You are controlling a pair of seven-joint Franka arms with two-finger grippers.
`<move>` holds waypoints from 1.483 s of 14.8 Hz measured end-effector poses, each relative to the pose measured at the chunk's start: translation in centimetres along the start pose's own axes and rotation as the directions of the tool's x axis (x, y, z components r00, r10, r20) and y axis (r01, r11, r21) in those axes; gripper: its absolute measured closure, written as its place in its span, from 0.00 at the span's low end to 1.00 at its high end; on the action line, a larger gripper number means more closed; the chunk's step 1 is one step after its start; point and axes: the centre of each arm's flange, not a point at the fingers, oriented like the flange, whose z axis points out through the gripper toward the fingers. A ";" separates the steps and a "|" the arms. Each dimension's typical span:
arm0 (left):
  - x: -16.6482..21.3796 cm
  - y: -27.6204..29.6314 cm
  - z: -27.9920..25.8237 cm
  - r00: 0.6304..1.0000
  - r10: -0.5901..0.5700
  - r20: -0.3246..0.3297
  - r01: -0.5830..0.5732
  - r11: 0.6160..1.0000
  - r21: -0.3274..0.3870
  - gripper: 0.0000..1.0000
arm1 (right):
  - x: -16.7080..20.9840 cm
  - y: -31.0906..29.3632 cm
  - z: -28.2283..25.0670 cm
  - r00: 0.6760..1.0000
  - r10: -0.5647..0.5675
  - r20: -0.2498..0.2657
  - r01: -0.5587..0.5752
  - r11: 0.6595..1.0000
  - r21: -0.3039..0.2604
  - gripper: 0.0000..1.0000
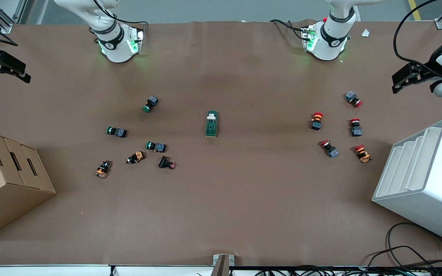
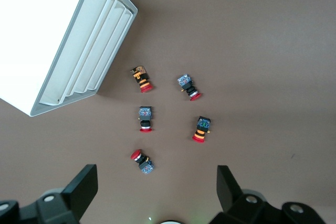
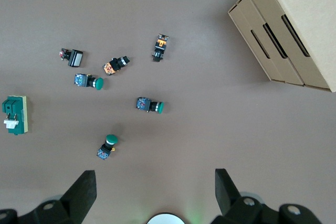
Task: Close load switch with both arms
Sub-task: 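Move the left gripper over the green load switch and lower it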
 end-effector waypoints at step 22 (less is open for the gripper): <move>-8.6 49.0 18.5 0.968 -0.135 -0.210 0.143 0.989 0.023 0.00 | -0.1 -0.3 0.5 1.000 -0.006 0.025 0.007 1.000 -0.015 0.00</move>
